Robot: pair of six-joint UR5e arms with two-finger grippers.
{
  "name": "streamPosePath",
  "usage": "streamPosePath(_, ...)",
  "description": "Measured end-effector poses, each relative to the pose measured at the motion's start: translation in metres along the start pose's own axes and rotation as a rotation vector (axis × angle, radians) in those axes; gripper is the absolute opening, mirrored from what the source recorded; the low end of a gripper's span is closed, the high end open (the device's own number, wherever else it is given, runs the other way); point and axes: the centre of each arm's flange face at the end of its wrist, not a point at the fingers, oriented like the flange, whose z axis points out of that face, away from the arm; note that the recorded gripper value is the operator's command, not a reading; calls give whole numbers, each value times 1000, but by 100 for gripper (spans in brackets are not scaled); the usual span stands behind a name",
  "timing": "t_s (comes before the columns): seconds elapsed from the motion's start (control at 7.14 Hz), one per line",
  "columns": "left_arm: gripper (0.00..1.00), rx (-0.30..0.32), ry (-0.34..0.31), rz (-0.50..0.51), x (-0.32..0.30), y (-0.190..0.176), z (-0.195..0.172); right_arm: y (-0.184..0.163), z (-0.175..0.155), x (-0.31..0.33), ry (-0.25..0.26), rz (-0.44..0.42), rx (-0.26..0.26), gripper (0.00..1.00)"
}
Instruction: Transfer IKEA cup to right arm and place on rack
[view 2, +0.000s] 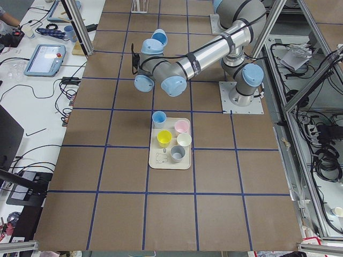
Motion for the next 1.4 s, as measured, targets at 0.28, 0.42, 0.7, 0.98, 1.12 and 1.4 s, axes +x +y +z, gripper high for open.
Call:
streamPosePath(0.28, 0, 34, 79, 18, 42, -30, 111, -3, -7, 0, 1, 1, 15, 100)
streamPosePath(0.42, 0, 55, 106, 24, 57, -34, 148, -3, -8, -1, 1, 0, 16, 100)
streamPosePath(0.7, 0, 84, 136, 34, 77, -30, 190, -3, -8, -1, -1, 2, 17, 100)
streamPosePath(0.98, 0, 100, 158, 50, 95, -22, 228, -3, -8, -1, -7, 12, 17, 100)
streamPosePath(1.12, 0, 101, 162, 56, 99, -18, 236, -3, -7, -1, -18, 18, 18, 100)
streamPosePath(1.4, 0, 110, 170, 58, 98, -11, 245, -4, -7, -2, -34, 35, 19, 100)
